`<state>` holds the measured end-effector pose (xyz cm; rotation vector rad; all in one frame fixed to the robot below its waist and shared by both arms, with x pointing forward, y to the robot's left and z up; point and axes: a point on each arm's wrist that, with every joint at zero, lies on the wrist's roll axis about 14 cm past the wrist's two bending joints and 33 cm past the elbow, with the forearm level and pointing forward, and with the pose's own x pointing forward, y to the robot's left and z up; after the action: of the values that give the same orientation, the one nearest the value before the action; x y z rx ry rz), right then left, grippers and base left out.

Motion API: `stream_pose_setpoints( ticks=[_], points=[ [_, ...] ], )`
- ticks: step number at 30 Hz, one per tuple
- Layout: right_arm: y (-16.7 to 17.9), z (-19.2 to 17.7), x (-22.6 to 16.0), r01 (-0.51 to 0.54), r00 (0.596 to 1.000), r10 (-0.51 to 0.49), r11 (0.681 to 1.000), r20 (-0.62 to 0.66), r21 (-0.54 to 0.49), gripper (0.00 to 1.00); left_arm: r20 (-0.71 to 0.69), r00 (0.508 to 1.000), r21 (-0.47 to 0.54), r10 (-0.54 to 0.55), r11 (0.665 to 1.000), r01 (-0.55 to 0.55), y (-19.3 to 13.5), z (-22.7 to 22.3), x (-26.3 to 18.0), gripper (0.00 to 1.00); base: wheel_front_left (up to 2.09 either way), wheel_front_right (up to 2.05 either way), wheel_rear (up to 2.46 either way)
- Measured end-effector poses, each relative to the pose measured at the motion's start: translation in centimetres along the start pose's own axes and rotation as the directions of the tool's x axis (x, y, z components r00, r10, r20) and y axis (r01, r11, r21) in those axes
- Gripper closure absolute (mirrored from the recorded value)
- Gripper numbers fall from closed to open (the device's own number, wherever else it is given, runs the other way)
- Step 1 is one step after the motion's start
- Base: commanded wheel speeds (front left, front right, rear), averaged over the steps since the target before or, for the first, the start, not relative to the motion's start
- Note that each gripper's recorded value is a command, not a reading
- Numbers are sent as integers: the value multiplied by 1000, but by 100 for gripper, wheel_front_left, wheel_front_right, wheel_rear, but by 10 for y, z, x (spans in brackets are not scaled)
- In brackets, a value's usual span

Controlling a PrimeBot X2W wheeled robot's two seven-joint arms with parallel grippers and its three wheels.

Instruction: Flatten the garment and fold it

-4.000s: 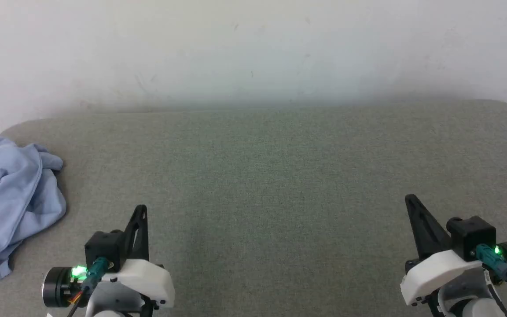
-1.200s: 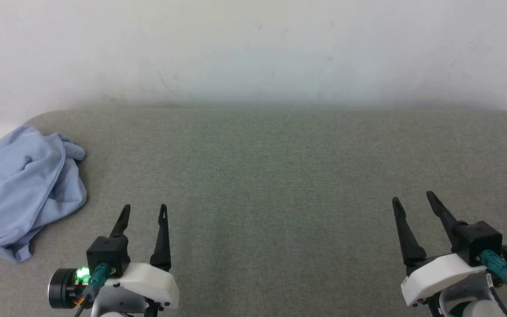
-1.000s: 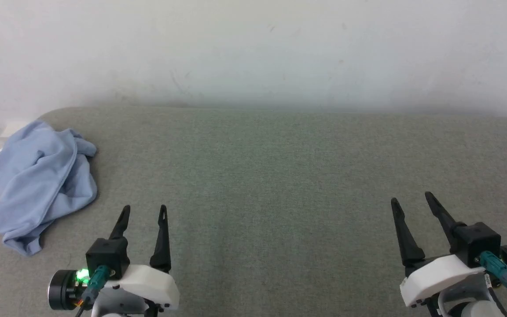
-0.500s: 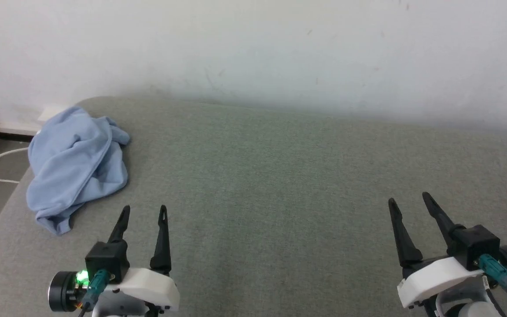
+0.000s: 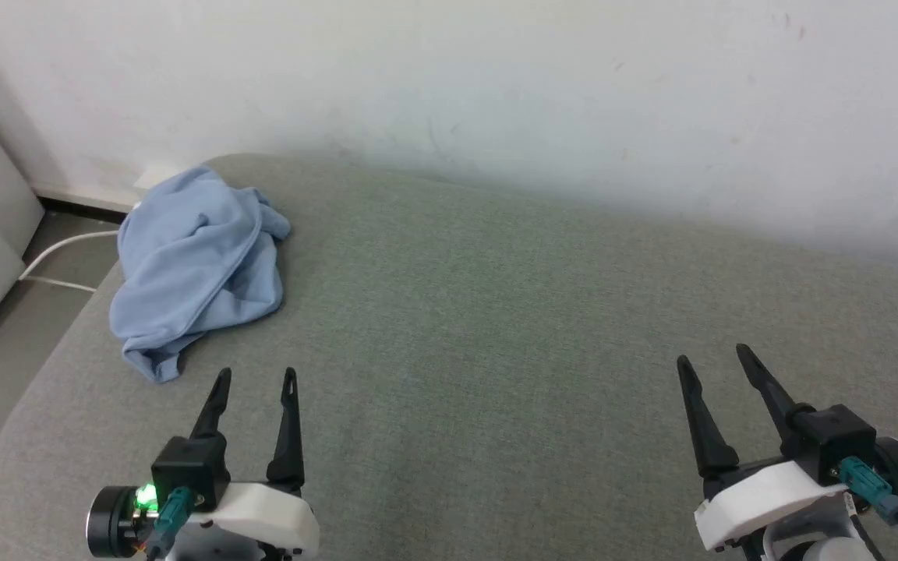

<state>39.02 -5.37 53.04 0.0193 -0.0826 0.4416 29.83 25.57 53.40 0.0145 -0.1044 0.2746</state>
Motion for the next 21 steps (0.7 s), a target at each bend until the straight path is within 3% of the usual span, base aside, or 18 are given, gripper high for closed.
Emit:
stream_pose_setpoints(
  ticks=[21],
  points=[
    [45, -4, 21, -136, 991, 136, 989, 19, 51, 0, 33, 991, -9, 132, 991, -132, 39, 4, -28, 0, 0, 0, 0]
  ],
)
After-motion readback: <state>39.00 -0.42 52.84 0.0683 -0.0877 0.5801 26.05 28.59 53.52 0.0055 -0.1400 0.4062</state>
